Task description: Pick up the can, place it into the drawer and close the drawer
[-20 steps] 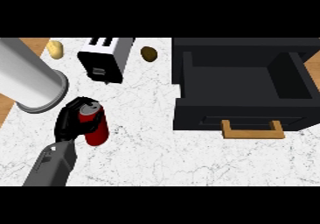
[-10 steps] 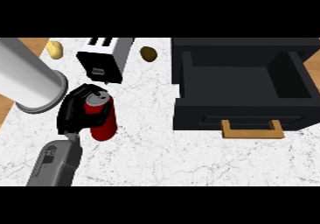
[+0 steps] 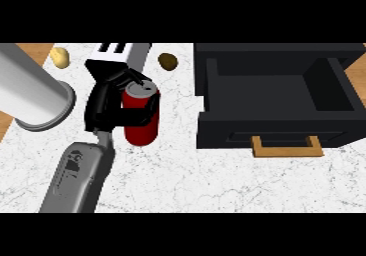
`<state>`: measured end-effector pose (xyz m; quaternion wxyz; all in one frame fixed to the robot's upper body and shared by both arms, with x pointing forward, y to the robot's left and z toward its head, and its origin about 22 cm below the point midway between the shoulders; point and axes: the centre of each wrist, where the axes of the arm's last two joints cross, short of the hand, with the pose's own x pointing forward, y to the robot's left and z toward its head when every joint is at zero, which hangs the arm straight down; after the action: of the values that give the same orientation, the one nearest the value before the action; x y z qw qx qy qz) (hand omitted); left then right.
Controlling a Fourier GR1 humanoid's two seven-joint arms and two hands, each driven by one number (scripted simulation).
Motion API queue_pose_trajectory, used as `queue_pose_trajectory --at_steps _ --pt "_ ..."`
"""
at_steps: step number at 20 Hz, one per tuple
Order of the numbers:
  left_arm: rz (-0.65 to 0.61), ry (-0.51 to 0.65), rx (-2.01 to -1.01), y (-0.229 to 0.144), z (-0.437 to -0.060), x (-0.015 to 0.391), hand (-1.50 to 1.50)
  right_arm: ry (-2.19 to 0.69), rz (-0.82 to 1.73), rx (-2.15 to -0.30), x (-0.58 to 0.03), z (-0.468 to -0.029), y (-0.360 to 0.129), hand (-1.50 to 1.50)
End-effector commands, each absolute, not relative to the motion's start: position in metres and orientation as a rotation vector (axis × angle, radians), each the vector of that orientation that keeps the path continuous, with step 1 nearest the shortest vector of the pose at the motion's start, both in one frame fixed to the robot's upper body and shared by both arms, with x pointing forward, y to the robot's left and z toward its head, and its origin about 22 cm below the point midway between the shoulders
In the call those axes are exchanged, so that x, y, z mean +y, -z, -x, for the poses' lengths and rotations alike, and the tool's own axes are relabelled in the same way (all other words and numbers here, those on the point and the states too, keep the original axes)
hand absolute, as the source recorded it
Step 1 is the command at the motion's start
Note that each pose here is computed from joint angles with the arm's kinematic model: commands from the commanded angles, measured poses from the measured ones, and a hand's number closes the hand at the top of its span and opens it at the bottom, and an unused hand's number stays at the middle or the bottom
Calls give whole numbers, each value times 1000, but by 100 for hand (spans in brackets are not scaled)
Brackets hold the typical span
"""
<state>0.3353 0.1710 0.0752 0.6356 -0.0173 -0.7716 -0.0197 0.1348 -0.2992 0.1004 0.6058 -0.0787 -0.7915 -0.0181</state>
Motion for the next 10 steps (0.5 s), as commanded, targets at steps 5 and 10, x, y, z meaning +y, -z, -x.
queue_pose_trajectory --at_steps 5,10 --pt "35 131 -1790 -135 -354 104 150 43 192 -1836 -303 -139 -100 -150" --pt "50 140 -1817 -157 -368 87 150 31 187 -1828 -299 -140 -101 -150"
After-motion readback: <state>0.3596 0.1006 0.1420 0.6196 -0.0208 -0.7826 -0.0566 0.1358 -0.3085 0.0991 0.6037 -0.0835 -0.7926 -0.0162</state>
